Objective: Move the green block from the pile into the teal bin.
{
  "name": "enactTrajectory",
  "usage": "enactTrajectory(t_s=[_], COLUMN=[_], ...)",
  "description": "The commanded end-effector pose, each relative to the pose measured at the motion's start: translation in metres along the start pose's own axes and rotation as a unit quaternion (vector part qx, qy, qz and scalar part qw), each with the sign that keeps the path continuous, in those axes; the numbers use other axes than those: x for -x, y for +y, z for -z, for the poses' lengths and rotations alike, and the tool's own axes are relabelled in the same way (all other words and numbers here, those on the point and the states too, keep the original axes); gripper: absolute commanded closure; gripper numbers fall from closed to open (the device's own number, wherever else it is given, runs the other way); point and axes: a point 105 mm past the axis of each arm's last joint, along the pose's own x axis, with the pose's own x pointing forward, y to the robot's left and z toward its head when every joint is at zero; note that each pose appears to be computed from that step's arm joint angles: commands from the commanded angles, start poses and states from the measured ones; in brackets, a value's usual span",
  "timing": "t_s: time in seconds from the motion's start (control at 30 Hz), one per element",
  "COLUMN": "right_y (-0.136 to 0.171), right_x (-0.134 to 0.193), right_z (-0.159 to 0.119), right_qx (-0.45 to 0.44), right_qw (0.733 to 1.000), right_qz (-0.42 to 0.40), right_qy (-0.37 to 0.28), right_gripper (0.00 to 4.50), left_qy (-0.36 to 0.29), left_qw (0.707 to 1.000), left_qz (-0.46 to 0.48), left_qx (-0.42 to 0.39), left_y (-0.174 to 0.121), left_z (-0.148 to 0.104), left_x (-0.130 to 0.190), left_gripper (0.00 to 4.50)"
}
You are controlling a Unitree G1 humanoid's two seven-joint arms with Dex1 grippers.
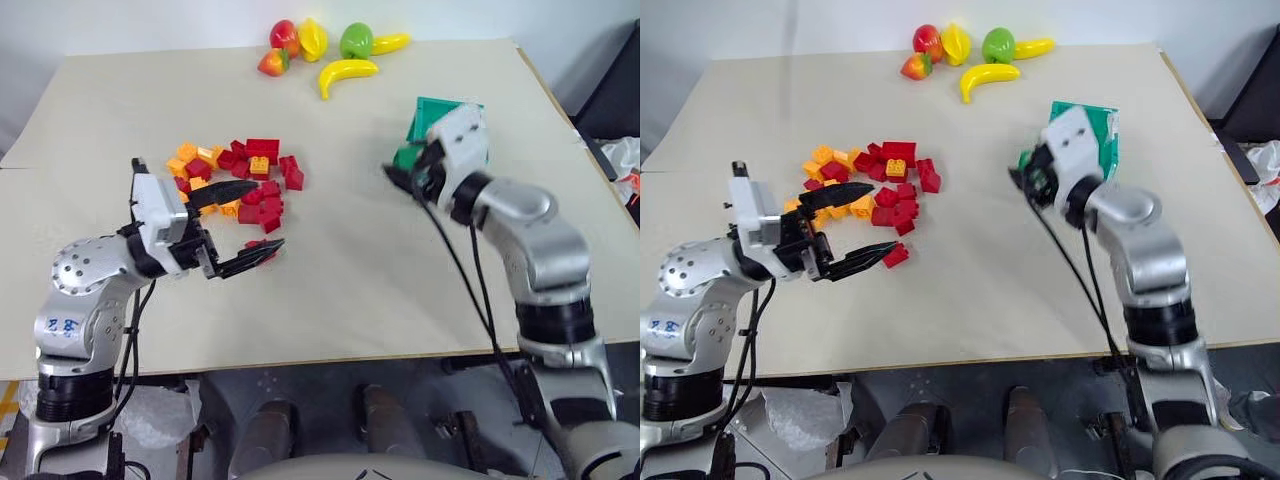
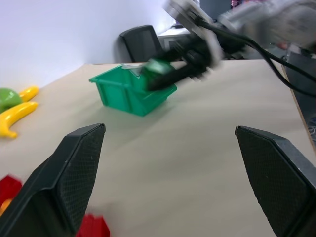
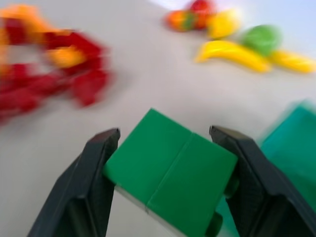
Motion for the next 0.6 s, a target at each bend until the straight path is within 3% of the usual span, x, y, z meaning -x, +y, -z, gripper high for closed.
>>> enactTrajectory(t_s=[0.03, 0.13, 0.33, 0.47, 0.6], right_y=[-0.024, -0.05, -0.064, -0.059, -0.033], right_x=[-0.014, -0.036, -0.048, -0.051, -0.039], right_z=[-0.004, 0.0, 0.0, -0.007, -0.015], right_qx=[0.016, 0.017, 0.031, 0.032, 0.035], right_qw=[0.999, 0.997, 0.994, 0.996, 0.997], right_qz=[0.026, 0.074, 0.099, 0.079, -0.026], right_qy=[-0.01, -0.007, -0.017, -0.034, -0.065], right_gripper=[1.95, 1.95, 0.02, 0.02, 0.02], left_qy=[-0.002, 0.0, -0.004, -0.006, 0.021], left_qw=[1.0, 1.0, 0.999, 0.998, 0.991], left_qz=[-0.015, -0.031, -0.052, -0.069, -0.13], left_qx=[-0.007, -0.003, -0.004, 0.012, 0.026], left_y=[0.007, 0.016, 0.023, 0.026, 0.036], left_z=[-0.001, 0.006, 0.006, 0.006, 0.016], left_x=[-0.008, -0.011, -0.006, 0.003, 0.026], left_gripper=[0.0, 0.0, 0.0, 0.0, 0.0])
